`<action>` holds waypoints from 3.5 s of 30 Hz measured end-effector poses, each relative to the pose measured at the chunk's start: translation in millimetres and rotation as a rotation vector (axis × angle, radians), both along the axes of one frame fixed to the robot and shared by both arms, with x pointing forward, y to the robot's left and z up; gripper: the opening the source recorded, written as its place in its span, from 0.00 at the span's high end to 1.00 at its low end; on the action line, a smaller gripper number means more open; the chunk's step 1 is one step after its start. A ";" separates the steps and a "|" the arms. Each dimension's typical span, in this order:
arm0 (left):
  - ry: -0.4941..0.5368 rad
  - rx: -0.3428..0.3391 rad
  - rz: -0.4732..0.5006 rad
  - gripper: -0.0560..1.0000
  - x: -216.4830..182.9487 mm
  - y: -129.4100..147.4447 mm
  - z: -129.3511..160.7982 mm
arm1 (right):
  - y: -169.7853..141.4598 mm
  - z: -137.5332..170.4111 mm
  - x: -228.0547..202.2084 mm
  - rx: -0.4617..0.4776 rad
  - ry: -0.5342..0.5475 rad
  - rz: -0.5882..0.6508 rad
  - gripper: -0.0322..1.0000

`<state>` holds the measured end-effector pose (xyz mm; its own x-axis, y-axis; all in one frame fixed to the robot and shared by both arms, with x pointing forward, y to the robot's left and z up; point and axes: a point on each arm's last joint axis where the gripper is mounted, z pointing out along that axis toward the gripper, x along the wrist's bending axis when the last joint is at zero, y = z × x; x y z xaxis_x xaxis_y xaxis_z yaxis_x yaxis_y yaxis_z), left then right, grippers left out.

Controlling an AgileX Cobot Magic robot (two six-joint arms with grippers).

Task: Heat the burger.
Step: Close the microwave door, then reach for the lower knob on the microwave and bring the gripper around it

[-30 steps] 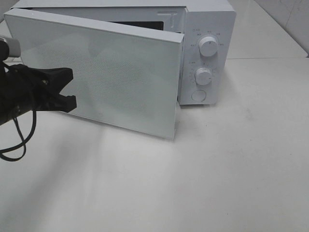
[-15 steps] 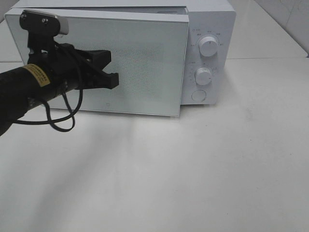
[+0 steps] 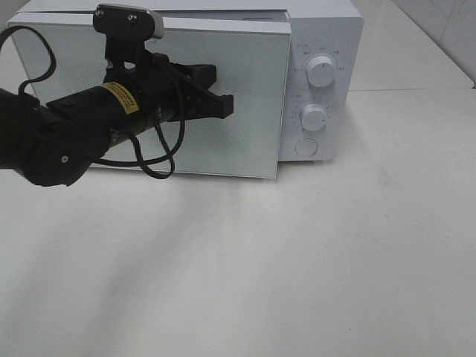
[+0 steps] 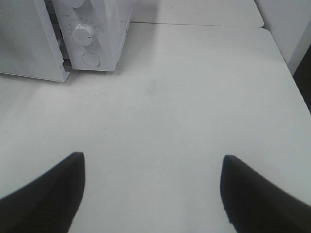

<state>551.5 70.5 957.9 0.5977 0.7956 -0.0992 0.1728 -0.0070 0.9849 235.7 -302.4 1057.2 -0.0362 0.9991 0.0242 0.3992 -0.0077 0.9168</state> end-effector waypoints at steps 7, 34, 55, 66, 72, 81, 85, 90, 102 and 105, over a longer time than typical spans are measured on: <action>-0.005 -0.020 -0.003 0.95 15.8 -18.8 0.3 | 0.0 0.0 0.0 0.000 0.000 0.000 0.23; -0.034 0.030 -0.083 0.95 43.9 -67.4 -4.2 | 0.0 0.0 0.0 0.000 0.000 0.000 0.23; 0.103 0.177 -0.090 0.95 -8.1 -42.4 17.0 | 0.0 0.0 0.0 0.000 0.000 0.000 0.23; 0.380 0.386 -0.096 0.13 -42.6 -11.6 35.9 | 0.0 0.0 0.0 0.000 0.000 0.000 0.23; 0.516 0.480 -0.100 0.02 -57.7 1.2 41.7 | 0.0 0.0 0.0 0.000 0.000 0.000 0.23; 0.745 0.649 -0.113 0.02 -83.9 22.9 46.3 | 0.0 0.0 0.0 0.000 0.000 0.000 0.23; 0.868 0.736 -0.113 0.02 -93.5 33.8 43.9 | 0.0 0.0 0.0 0.000 0.000 0.000 0.23; 0.938 0.747 -0.076 0.02 -90.9 48.5 45.4 | 0.0 0.0 0.0 0.000 0.000 0.000 0.23; 1.042 0.547 0.238 0.02 -83.4 151.8 71.2 | 0.0 0.1 0.0 0.000 -0.001 0.000 0.23; 1.063 0.498 0.318 0.02 -93.0 176.7 76.8 | 0.0 0.1 0.0 0.000 -0.001 0.000 0.23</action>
